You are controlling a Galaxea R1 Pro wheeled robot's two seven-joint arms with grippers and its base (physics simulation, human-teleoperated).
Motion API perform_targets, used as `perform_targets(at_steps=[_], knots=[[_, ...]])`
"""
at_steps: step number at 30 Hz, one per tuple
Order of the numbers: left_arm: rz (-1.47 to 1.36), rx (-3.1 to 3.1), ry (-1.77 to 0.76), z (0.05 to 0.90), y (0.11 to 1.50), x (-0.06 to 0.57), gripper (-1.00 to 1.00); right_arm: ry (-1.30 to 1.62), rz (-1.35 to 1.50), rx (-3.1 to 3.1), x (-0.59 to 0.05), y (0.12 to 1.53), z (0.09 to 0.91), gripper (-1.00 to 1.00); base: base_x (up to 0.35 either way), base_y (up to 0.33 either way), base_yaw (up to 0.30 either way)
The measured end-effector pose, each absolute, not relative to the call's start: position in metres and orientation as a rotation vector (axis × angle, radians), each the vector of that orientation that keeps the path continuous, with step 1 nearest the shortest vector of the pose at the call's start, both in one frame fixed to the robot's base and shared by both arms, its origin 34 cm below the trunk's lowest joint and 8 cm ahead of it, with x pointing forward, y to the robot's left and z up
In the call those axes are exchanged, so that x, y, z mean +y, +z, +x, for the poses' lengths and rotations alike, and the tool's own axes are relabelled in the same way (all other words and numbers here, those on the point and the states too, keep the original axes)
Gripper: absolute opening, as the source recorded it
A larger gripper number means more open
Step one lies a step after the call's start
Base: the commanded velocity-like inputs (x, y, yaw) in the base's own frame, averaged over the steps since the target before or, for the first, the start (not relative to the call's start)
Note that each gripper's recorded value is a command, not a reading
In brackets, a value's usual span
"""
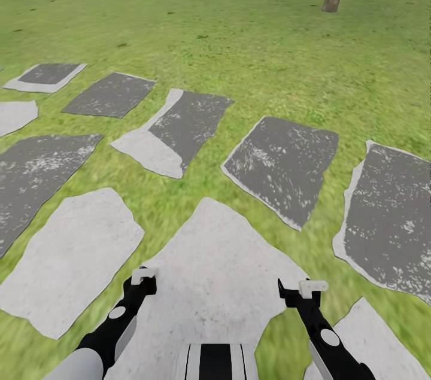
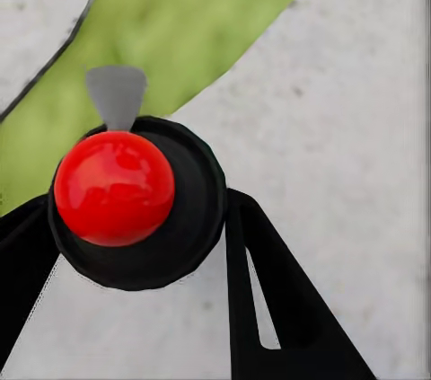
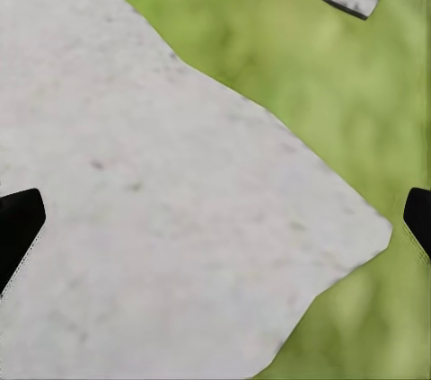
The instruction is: In the garden, pick up the pesticide atomizer on the floor and spray pesticide onto both trees until each tree trunk is fully covered.
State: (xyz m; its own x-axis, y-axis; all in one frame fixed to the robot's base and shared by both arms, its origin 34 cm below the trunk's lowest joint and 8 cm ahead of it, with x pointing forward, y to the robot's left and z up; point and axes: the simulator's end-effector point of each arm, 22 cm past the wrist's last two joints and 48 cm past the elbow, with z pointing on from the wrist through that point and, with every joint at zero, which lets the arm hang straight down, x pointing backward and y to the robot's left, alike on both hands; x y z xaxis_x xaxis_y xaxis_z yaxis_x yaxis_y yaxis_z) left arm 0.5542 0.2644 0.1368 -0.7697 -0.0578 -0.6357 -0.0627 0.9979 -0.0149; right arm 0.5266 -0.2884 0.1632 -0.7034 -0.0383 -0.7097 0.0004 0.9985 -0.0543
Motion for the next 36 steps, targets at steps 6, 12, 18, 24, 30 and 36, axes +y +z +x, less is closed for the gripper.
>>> perform_targets(at_steps=[6, 12, 18, 24, 30, 36], knots=[[-0.083, 2.427, 0.008, 0.563, 0.149, 0.264, -1.0, -0.064, -0.026, 2.325, -0.288, 0.175, 0.535, 1.0, 0.0, 0.0, 0.0], [-0.083, 2.404, 0.006, 0.571, 0.161, 0.264, -1.0, -0.064, -0.025, 2.299, -0.288, 0.187, 0.543, 1.0, 0.0, 0.0, 0.0], [-0.082, 2.381, 0.005, 0.579, 0.174, 0.264, -1.0, -0.061, -0.03, 2.273, -0.287, 0.199, 0.551, 1.0, 0.0, 0.0, 0.0], [-0.083, 2.358, 0.004, 0.587, 0.186, 0.264, -1.0, -0.061, -0.027, 2.248, -0.287, 0.212, 0.559, 1.0, 0.0, 0.0, 0.0], [-0.082, 2.333, 0.005, 0.594, 0.2, 0.265, -1.0, -0.064, -0.022, 2.222, -0.288, 0.225, 0.566, 1.0, 0.0, 0.0, 0.0], [-0.075, 2.311, 0.003, 0.605, 0.216, 0.264, -1.0, -0.068, -0.025, 2.187, -0.29, 0.241, 0.575, 1.0, 0.0, 0.0, -0.095]])
